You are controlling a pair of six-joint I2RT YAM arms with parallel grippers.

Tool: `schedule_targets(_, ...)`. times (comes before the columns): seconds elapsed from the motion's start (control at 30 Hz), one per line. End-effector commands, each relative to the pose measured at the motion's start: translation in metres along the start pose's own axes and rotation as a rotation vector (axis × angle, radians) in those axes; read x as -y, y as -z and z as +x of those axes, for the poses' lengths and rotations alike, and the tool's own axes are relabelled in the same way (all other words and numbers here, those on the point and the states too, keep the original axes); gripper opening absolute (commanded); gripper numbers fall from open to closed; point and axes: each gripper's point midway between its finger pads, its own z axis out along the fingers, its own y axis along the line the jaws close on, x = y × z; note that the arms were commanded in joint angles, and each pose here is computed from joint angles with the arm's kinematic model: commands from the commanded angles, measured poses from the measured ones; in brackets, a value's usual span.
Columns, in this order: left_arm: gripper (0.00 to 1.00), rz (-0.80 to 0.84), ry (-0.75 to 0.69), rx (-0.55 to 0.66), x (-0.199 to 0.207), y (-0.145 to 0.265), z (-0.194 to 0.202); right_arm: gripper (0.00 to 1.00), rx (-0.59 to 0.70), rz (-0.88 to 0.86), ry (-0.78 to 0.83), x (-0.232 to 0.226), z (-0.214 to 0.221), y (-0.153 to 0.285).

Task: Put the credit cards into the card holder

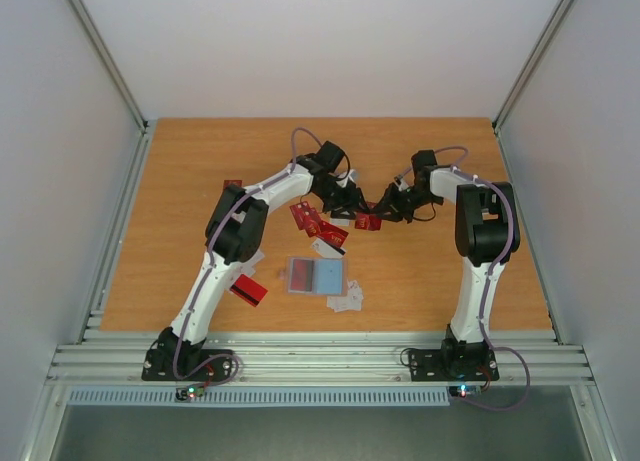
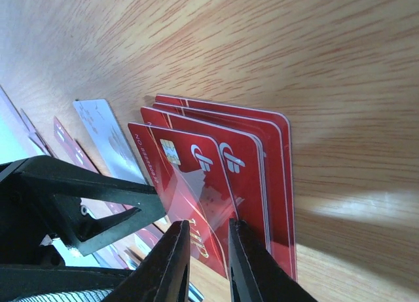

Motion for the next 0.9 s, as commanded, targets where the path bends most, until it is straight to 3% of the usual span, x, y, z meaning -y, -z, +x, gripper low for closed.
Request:
schedule_targets(0.0,0.52,0.009,0.039,-0.041,-0.015,-0.023,0.006,0.18,-0.024,0.025,-0.037,0.020,0.007,-0.014)
schedule_targets(0.53,0.51,0.124,0.003,0.004,0.015,-0.012,-0.003,0.16,-0.036,0.020,-0.048,0.023,0.014,-0.016)
schedule_targets(0.87,0.26,0.063,0.001,0.017,0.003,-0.013,-0.002,0.16,-0.038,0.017,-0.044,0.021,0.015,-0.014)
